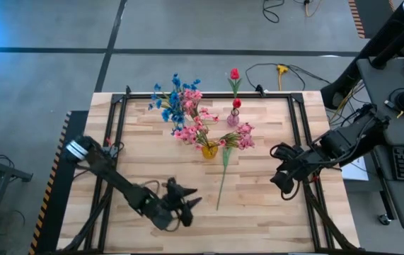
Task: Sort flowers into vase by color
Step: Put the red tulip into violet vase
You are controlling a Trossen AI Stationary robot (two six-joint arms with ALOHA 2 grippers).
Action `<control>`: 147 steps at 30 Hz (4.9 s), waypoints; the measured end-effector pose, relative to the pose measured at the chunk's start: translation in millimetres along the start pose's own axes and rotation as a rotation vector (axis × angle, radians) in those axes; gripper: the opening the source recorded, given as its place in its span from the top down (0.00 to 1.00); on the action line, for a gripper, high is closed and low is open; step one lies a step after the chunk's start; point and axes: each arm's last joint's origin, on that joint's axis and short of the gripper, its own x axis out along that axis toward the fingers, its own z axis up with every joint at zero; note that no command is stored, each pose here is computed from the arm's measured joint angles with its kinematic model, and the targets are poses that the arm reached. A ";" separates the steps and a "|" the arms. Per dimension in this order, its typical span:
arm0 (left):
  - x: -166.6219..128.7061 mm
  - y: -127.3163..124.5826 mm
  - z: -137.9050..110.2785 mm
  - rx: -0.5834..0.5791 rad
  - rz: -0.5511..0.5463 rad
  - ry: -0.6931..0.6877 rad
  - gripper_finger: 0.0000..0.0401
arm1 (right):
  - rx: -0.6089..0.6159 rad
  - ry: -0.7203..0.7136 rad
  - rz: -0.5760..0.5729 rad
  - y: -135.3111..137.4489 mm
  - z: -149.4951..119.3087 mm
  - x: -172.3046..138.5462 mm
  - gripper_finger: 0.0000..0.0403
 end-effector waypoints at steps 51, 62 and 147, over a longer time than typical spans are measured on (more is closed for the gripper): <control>169.8 -11.0 -66.8 0.151 0.399 -0.084 0.61 | -0.198 -0.046 -0.063 -1.2 -4.4 10.9 0.30; 167.8 -6.4 -68.3 0.126 0.428 -0.065 0.98 | -0.202 -0.047 -0.061 -1.1 -4.3 10.9 0.30; -1.9 -69.1 20.0 0.670 -0.385 -0.755 1.00 | -0.832 -1.122 0.265 103.1 -88.5 123.5 0.30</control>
